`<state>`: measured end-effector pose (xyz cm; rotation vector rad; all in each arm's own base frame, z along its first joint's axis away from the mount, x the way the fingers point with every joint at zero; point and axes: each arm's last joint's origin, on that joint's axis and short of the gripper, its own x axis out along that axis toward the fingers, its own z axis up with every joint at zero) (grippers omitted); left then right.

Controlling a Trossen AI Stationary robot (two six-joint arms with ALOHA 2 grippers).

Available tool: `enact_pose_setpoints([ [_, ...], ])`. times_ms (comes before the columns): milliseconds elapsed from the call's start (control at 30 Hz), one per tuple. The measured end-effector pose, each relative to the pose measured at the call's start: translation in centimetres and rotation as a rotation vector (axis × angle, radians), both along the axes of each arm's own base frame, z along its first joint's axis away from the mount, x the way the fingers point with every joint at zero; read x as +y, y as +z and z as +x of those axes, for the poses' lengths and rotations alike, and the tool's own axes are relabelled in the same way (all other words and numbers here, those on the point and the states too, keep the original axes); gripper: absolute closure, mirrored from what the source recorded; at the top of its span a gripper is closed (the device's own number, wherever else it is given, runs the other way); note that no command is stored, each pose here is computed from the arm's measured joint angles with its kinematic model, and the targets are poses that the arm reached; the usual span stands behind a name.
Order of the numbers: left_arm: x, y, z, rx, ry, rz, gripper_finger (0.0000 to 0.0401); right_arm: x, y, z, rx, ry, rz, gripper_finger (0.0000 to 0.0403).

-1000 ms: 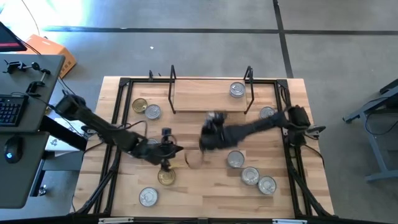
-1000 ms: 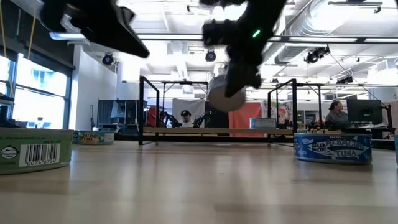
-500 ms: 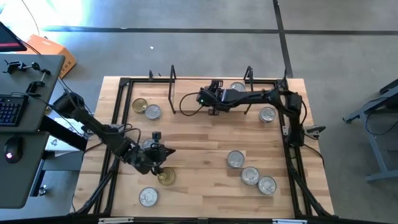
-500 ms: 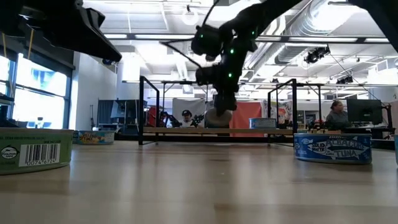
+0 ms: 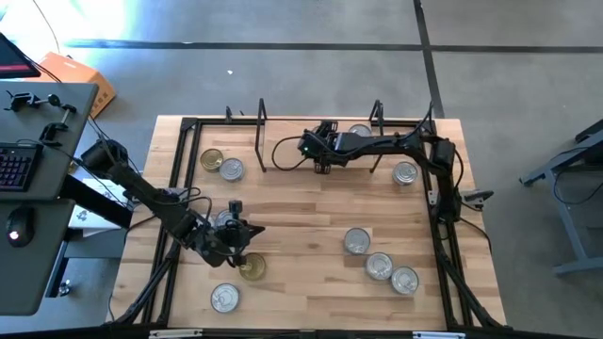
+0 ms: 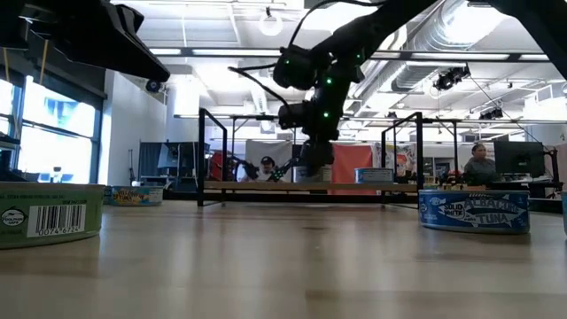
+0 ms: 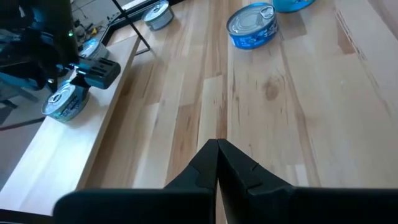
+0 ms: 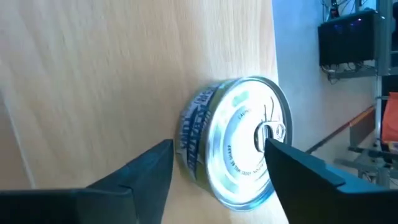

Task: Stack canned seafood by type on shelf
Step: Put the green tuna can on the shelf

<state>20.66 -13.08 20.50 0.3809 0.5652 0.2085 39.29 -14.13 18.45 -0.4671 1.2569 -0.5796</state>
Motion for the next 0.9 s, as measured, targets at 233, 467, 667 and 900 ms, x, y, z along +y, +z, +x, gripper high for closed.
enact_pose_setpoints([
  [233,0.0,0.0,0.0,0.002,-0.003,0.006,0.0401,-0.1,0.6,0.0,-0.046,-0.056,-0.012,0.0151],
  [467,0.0,0.0,0.0,0.002,-0.003,0.007,0.0401,-0.3,2.6,0.8,-0.196,-0.151,0.014,0.015],
  [667,0.0,0.0,0.0,0.002,0.004,-0.003,0.0401,0.3,3.5,1.3,-0.314,-0.184,0.122,0.0151],
  [900,-0.4,-0.1,-0.3,0.002,-0.007,-0.014,0.0401,-1.3,3.0,0.4,-0.331,-0.257,0.177,0.0218],
])
